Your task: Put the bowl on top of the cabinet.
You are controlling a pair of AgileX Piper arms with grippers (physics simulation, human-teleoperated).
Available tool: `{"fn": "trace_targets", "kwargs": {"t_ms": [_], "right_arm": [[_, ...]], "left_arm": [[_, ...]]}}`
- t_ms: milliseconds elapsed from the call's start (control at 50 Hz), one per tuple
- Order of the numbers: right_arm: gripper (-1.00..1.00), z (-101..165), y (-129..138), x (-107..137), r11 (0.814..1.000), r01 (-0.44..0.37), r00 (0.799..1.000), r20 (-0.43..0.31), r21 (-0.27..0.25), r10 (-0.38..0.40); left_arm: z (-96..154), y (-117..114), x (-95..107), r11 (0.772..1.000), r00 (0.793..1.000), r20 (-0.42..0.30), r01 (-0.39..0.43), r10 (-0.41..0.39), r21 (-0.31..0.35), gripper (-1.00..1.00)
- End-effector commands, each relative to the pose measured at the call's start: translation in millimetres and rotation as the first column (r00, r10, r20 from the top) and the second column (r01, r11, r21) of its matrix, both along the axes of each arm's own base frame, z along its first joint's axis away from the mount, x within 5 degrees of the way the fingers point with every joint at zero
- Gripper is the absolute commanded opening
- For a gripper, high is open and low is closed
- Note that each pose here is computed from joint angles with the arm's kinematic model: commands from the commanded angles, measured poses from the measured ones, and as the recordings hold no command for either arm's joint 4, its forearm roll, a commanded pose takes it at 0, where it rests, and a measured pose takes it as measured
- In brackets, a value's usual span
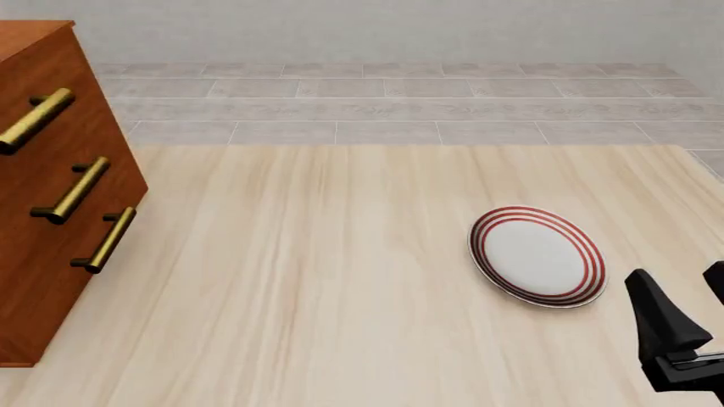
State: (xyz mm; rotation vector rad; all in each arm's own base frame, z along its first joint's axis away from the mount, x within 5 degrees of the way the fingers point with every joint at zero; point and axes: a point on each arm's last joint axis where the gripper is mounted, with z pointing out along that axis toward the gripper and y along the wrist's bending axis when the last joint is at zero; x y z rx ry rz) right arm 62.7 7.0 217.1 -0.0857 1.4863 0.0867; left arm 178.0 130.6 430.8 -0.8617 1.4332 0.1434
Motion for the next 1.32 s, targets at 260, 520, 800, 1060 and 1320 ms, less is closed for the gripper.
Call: {"fn": "trace_targets", "kwargs": {"t_ms": [260,520,800,1060,1320], "right_arm": [[1.0,0.5,0.1,0.2,1.0,-0.002,1.0,0.001,0.001,0.002],[1.0,0.5,0.1,0.1,1.0,-0.002,1.0,0.002,0.001,0.002],[1.0,0.5,0.1,0.2,1.0,-0.002,1.0,0.001,0.001,0.002],[1.0,0.5,0.1,0.2,1.0,-0.002,1.0,0.001,0.001,0.002],[1.0,0.5,0.1,0.2,1.0,-0.002,1.0,0.001,0.001,0.002]], "left_arm": [[10.8,-0.5,2.1,1.0,1.0,-0.01,0.012,-0.012,0.004,1.0],[28.3,-7.2,-2.6,1.0,1.0,0.018,0.023,-0.023,0.013,1.0],[40.7,-9.6,-6.4,1.0,0.999,0.043,0.021,-0.021,0.012,1.0],[40.7,-9.6,-6.4,1.0,0.999,0.043,0.021,-0.021,0.012,1.0],[40.7,-9.6,-6.4,1.0,0.999,0.043,0.021,-0.021,0.012,1.0]]}}
